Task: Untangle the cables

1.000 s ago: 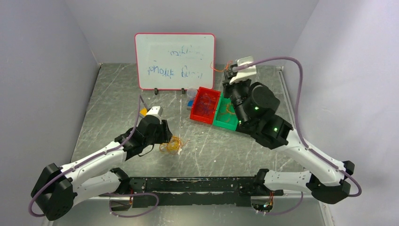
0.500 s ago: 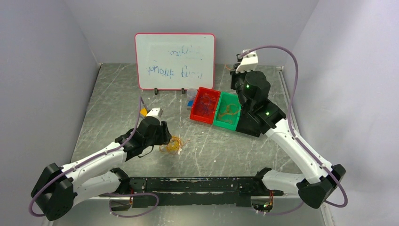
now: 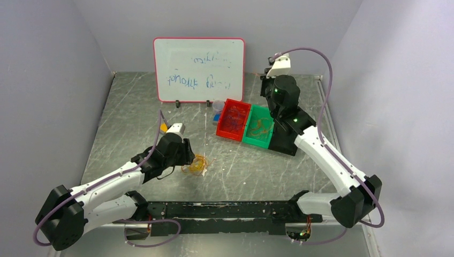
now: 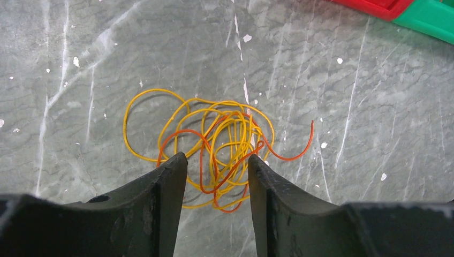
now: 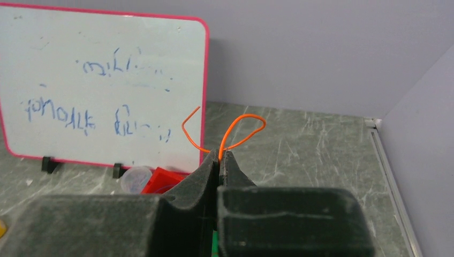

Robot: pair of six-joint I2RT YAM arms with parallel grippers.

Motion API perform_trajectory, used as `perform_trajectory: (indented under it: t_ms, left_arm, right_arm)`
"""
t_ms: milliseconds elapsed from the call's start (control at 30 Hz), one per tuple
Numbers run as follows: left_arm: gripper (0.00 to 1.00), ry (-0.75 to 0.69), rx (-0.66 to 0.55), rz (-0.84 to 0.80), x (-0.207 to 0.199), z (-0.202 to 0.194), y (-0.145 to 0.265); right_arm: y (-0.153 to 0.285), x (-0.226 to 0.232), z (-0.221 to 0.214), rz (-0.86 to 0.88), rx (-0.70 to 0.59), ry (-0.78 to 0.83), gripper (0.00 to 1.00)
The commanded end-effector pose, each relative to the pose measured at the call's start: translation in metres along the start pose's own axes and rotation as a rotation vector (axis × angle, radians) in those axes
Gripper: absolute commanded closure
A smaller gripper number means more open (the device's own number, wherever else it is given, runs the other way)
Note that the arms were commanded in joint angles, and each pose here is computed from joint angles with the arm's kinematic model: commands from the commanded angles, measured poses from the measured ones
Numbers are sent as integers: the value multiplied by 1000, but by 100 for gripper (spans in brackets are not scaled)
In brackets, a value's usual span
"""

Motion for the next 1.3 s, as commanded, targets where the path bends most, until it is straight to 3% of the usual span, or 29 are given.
perform_trajectory:
  t_ms: [0,200,400,900,1267]
  left_arm:
    - [50,0,19,3,1,-6,-2]
    - [50,4,23,-2,1,-7,-2]
    - [50,-12,23,0,1,-6,0]
    - [50,-2,20,-12,-2,-3,0]
    - [50,0,18,5,2,-4,4]
  right_arm:
    - [-19,-6,14,-27,-68,-56,100]
    - [-40,-8,-20,15,12,-79,100]
    - [-42,6,-57,176,76,-138,100]
    - [-33,53,-64,625,96,-223,100]
    - [-44,31,-87,540,153,-244,100]
Point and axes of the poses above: each gripper's point midway between its finger pads, its own y axis back along the fingers, its own x axis along the line the jaws close on, z = x × y, the point moved 5 cm from there along y, back along the fingers, and after that the axes turned 6 degrees about -y, right-handed, at the moved point
